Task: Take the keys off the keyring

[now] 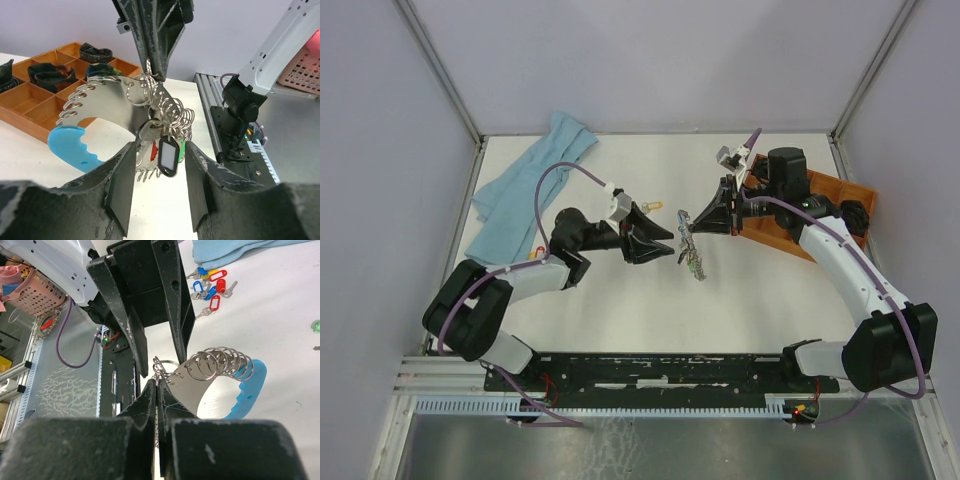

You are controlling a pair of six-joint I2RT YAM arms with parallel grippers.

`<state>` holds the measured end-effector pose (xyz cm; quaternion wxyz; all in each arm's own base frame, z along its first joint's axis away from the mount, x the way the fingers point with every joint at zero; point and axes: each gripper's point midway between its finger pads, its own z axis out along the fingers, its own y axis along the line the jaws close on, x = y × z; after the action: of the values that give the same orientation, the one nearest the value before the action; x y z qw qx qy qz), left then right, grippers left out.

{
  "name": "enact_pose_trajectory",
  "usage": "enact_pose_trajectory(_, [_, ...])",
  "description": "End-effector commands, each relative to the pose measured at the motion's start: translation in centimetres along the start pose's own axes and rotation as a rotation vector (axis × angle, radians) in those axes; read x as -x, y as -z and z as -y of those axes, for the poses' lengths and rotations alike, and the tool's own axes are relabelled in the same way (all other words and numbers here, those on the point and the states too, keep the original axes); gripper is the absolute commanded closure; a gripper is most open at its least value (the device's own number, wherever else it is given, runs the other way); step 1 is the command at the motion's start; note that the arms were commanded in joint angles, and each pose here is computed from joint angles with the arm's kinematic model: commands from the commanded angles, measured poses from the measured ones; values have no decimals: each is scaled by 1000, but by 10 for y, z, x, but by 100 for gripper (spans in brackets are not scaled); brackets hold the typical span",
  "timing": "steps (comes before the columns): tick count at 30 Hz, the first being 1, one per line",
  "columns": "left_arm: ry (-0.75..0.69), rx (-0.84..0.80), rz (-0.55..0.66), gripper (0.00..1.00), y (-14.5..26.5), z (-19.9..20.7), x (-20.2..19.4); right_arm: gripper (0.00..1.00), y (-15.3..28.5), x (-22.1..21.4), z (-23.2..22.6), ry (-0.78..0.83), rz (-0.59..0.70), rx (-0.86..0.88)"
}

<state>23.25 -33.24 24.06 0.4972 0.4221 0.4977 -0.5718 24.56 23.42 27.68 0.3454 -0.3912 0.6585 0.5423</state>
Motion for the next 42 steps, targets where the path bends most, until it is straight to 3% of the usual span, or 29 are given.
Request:
enact_pose_trajectory(1, [-204, 1, 59, 50, -3, -3, 13, 99, 3, 28, -21, 132, 39, 44])
enact_pose_trajectory(17, [-341, 17, 78, 60, -14, -19, 10, 99, 1, 26, -24, 130, 35, 65])
enact_pose_trajectory(22, [-356, -50, 80, 59, -18, -7, 6, 99, 1, 26, -24, 128, 35, 66])
enact_pose_trajectory(34, [-363, -29, 78, 52, -29, -6, 0, 99, -1, 26, -26, 127, 34, 76])
enact_pose_trajectory(42, [-343, -89, 107, 55, -36, 16, 4, 99, -1, 26, -27, 128, 34, 79])
